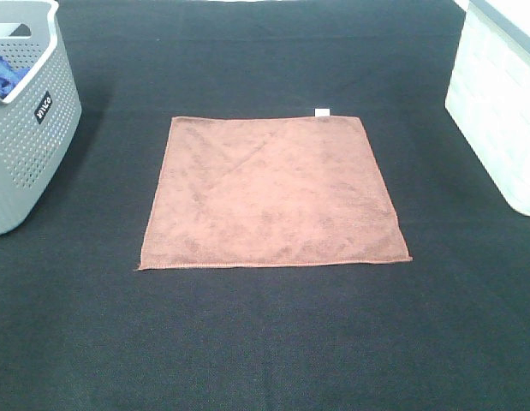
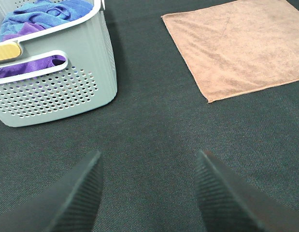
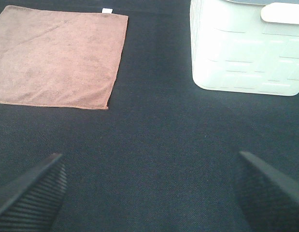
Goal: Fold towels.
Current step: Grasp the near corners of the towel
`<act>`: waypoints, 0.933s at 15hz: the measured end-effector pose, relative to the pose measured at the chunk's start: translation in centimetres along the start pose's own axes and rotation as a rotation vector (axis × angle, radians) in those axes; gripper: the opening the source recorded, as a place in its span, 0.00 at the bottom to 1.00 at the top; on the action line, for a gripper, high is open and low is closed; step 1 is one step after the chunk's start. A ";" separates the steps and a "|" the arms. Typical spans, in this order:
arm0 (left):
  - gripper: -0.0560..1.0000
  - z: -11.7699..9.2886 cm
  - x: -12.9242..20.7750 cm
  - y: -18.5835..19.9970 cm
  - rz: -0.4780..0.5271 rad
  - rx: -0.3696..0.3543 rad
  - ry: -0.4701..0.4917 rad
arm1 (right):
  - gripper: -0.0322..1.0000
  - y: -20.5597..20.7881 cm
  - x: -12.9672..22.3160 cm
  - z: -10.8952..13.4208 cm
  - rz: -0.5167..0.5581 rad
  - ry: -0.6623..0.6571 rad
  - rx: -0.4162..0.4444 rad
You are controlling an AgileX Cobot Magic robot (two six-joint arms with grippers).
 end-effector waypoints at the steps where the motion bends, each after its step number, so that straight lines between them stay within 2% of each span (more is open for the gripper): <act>1: 0.57 0.0 0.0 0.0 0.000 0.000 0.000 | 0.88 0.0 0.0 0.0 0.000 0.000 0.000; 14: 0.57 0.0 0.0 0.0 0.000 0.000 0.000 | 0.88 0.0 0.0 0.0 0.000 0.000 0.000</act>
Point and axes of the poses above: a point on each arm's last joint axis where the gripper is mounted, y pointing back along that axis away from the gripper, z along the wrist's bending axis when the last joint is at zero, x = y × z, the point moved 8 cm from there along -y, pointing out along that axis toward the gripper, and after that the axes turned 14 degrees about y, right-handed, at the moved point
